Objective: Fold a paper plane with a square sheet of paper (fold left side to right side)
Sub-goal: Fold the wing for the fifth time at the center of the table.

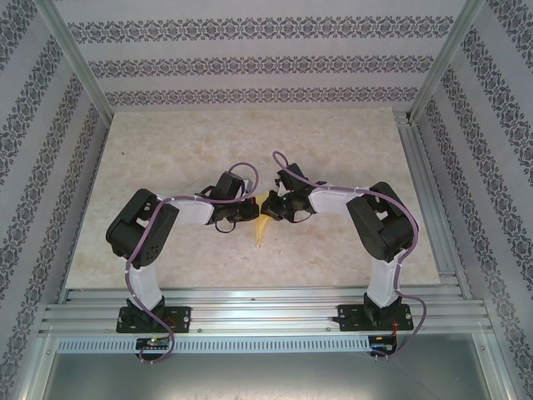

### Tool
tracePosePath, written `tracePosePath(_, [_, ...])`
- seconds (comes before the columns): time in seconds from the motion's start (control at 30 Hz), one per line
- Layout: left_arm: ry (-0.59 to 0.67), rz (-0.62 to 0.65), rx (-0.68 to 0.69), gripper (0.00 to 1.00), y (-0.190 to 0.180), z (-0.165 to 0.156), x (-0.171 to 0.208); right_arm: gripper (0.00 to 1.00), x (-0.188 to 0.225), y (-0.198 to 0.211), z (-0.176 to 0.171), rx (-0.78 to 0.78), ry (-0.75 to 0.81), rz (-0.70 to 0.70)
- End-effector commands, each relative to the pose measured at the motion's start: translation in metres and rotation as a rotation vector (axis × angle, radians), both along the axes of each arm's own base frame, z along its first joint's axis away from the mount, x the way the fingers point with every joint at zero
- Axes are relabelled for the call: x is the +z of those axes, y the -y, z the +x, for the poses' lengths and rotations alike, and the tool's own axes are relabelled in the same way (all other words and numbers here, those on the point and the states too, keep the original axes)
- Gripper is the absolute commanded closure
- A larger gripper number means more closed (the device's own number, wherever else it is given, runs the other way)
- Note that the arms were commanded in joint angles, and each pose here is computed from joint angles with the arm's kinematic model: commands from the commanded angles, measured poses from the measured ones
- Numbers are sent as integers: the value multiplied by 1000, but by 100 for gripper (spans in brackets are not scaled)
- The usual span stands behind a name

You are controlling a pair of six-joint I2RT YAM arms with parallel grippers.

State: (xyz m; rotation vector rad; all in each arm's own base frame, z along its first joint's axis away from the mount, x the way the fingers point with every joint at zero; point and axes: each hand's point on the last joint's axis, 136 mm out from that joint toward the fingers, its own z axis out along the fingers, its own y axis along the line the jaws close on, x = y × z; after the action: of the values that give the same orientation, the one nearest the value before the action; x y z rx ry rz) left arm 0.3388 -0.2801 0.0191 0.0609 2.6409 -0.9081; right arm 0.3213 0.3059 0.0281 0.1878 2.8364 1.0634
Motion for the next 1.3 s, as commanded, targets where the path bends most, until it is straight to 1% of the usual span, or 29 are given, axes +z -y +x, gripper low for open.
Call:
tracePosePath(0.0, [-87, 112, -9, 100, -14, -22, -37, 94, -14, 1, -7, 14, -11, -30])
tracePosePath(0.17, [-89, 117, -4, 100, -15, -22, -39, 94, -21, 1, -9, 15, -21, -31])
tracePosePath(0.33, [-93, 115, 16, 100, -16, -21, -41, 94, -20, -5, -6, 8, -20, 1])
tracePosePath(0.53, [-94, 121, 22, 100, -18, -21, -42, 94, -30, -3, -10, 8, -38, -19])
tracePosePath(0.67, [-86, 100, 17, 100, -14, -20, -37, 94, -44, 3, -16, 9, -62, -45])
tracePosePath(0.77, [-58, 77, 22, 96, -13, -17, -22, 94, -55, 9, -24, 8, -82, -65])
tracePosePath(0.9, [-9, 73, 37, 84, -22, -13, 9, 94, -64, 13, -30, 7, -103, -72])
tracePosePath(1.03, [49, 78, 48, 68, -34, -16, 43, 94, -64, 15, -31, 7, -103, -74])
tracePosePath(1.07, [59, 81, 54, 67, -38, -18, 50, 94, -64, 15, -31, 9, -103, -74])
tracePosePath(1.13, [84, 63, 54, 67, -42, -26, 64, 94, -63, 15, -30, 9, -99, -75])
tracePosePath(1.17, [93, 31, 42, 69, -40, -31, 72, 94, -62, 14, -30, 9, -98, -73])
tracePosePath(1.27, [106, -132, -44, 77, -19, -50, 95, 94, -61, 14, -29, 11, -95, -73])
